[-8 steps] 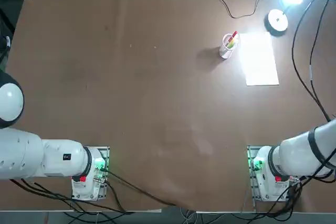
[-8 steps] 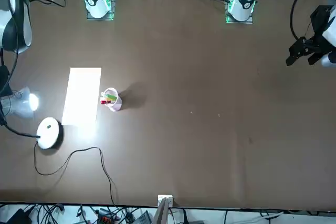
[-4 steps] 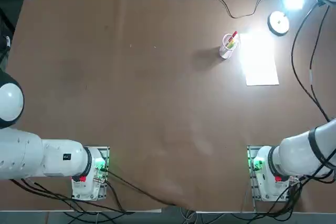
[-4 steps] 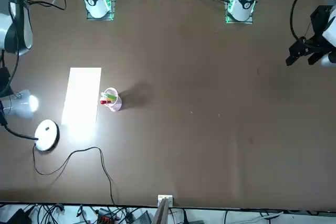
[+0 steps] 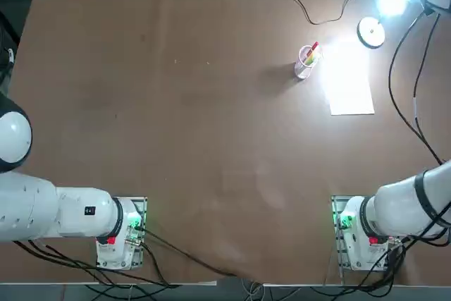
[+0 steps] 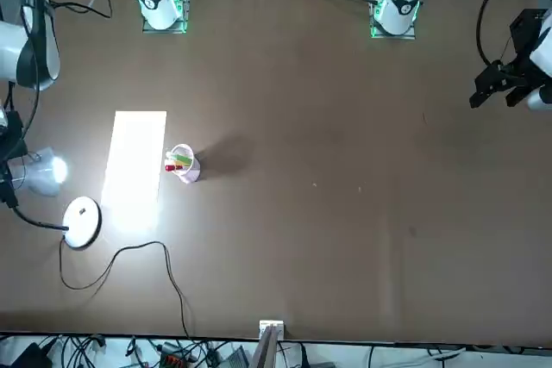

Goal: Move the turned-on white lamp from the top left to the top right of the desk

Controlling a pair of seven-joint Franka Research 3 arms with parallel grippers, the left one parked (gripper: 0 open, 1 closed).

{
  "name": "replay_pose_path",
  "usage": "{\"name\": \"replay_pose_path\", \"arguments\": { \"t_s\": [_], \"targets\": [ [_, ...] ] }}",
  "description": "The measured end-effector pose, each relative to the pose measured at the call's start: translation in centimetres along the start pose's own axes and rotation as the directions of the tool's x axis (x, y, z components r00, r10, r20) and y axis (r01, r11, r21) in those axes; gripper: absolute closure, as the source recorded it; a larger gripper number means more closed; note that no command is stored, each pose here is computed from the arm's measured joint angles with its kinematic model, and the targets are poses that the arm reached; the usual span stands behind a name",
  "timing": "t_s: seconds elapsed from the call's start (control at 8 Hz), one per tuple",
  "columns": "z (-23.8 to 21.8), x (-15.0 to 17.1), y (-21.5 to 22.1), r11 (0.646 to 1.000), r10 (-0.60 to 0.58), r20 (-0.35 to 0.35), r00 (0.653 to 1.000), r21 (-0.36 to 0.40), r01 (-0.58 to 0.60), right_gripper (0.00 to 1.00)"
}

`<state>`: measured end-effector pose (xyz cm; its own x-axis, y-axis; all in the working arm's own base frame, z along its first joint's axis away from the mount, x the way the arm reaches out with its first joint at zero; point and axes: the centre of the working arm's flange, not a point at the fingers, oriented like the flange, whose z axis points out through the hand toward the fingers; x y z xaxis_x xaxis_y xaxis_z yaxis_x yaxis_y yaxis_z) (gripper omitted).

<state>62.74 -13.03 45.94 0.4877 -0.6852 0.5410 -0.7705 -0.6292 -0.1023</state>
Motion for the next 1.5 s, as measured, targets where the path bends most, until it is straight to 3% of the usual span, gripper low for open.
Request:
{"name": "replay_pose_path", "arguments": {
  "t_s": [0.38, 1.5],
  "targets": [
    [0.2, -0.4, 0.0, 0.999, -0.050, -0.027, 0.998, -0.006, 0.050, 0.27],
    [0.1, -2.1, -0.7, 0.996, -0.084, -0.017, 0.996, -0.002, 0.084, 0.27]
  ]
}}
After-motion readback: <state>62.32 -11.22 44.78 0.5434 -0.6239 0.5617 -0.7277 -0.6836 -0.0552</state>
